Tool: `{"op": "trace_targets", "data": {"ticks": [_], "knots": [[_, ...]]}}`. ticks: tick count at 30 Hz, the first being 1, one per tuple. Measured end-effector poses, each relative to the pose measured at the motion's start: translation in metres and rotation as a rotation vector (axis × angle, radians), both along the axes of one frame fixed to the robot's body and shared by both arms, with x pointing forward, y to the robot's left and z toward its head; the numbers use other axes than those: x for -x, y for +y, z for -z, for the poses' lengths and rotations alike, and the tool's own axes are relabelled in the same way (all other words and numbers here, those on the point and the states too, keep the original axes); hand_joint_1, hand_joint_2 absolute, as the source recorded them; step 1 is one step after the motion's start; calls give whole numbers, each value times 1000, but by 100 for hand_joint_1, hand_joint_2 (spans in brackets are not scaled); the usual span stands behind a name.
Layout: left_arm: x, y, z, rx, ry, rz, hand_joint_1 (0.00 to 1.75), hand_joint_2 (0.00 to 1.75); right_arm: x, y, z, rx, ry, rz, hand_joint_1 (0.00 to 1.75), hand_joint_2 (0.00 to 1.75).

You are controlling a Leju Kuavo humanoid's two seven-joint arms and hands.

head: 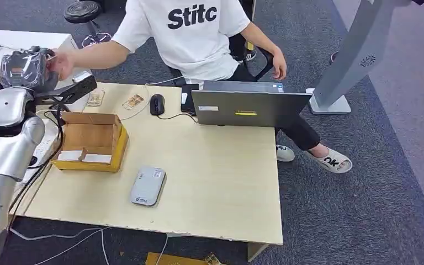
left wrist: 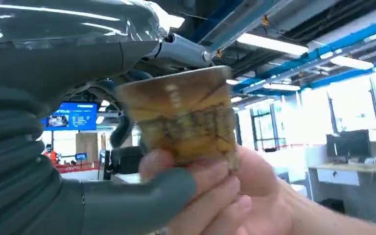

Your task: Pass the card to the sensor for recognition and then transmit it.

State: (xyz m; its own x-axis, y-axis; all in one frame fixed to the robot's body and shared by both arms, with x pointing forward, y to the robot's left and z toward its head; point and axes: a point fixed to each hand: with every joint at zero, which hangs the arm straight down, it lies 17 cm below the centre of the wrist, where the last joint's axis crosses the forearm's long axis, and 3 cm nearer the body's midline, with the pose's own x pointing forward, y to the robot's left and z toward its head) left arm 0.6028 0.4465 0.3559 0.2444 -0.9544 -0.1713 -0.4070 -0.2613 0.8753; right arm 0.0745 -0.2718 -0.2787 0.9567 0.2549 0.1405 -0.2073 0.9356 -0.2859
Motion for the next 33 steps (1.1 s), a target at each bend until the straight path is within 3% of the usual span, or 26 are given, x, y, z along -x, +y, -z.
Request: {"op": "trace_targets", "data": {"ticks": [13, 18, 24, 26, 29, 33], "knots": [[22, 4, 34, 79, -57, 59, 0, 175, -1, -1, 0, 0, -3, 11, 0, 175], [100, -10, 77, 161, -164, 201, 0, 175, 7, -3, 0, 11, 5, 45, 0, 175], [183, -19, 106, 247, -217, 251, 0, 175, 12, -4, 1, 13, 11, 84, 0, 175], [230, -26, 118, 321, -265, 274, 0, 175, 13, -2, 1, 13, 3, 108, 0, 175], [277, -22, 126, 397, -307, 248, 0, 175, 18, -2, 1, 15, 7, 128, 0, 175], [306, -4, 129, 452, -324, 165, 0, 175, 19, -1, 1, 15, 7, 141, 0, 175]]}}
